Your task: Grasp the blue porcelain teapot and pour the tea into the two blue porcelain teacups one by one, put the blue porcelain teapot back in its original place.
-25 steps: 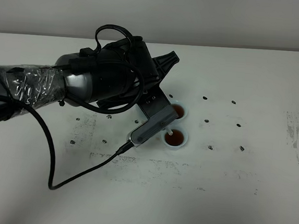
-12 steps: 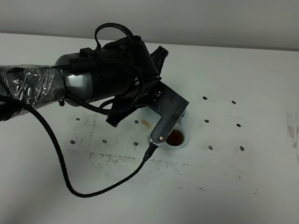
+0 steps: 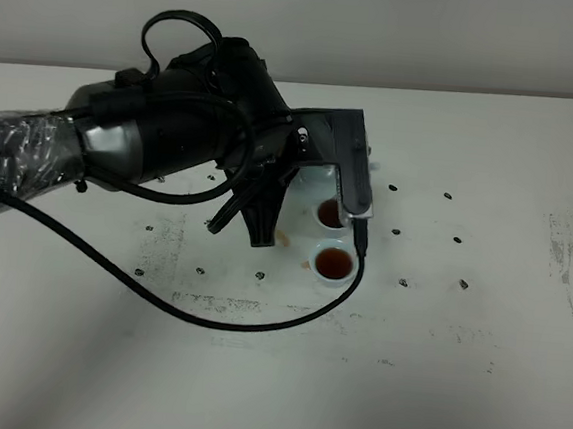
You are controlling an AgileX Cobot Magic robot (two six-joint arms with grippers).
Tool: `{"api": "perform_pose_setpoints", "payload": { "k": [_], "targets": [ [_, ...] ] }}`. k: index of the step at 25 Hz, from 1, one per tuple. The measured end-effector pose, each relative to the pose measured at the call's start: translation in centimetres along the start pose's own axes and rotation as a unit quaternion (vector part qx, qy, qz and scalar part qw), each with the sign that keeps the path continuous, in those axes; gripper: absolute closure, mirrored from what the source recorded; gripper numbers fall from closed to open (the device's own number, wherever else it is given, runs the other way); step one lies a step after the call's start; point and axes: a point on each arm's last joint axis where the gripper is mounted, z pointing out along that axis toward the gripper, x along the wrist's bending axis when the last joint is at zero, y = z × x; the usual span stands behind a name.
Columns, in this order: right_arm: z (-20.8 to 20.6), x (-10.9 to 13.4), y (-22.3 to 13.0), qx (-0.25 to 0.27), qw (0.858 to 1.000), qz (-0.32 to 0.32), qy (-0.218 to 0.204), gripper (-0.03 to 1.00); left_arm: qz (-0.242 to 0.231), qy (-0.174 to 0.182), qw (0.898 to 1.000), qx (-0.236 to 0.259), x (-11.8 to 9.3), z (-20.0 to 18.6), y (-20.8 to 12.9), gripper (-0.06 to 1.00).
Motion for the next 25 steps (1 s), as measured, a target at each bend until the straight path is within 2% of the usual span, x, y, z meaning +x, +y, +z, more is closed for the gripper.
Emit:
{"api": "perform_pose_setpoints", "payload": {
  "k": [5,9,17,21,25],
  "targets": [
    [0.0,0.0,0.0,0.000,1.000,0.000,0.000,0.46,-0.122,-0.013,0.992,-0.011,0.2,-1.4,-0.2,0.91],
    [0.0,0.0,0.0,0.000,1.000,0.000,0.000,0.46,-0.189,-0.031,0.981,-0.018,0.4,-1.6,-0.6,0.91],
    [0.0,0.0,0.0,0.000,1.000,0.000,0.000,0.46,-0.240,-0.049,0.970,-0.006,0.7,-0.5,-2.1,0.91],
    [0.0,0.0,0.0,0.000,1.000,0.000,0.000,0.46,-0.258,-0.063,0.964,0.020,-0.1,1.2,-3.9,0.91],
    [0.0,0.0,0.0,0.000,1.000,0.000,0.000,0.46,-0.271,-0.074,0.960,0.021,-1.3,2.4,-5.4,0.91]
  ]
}}
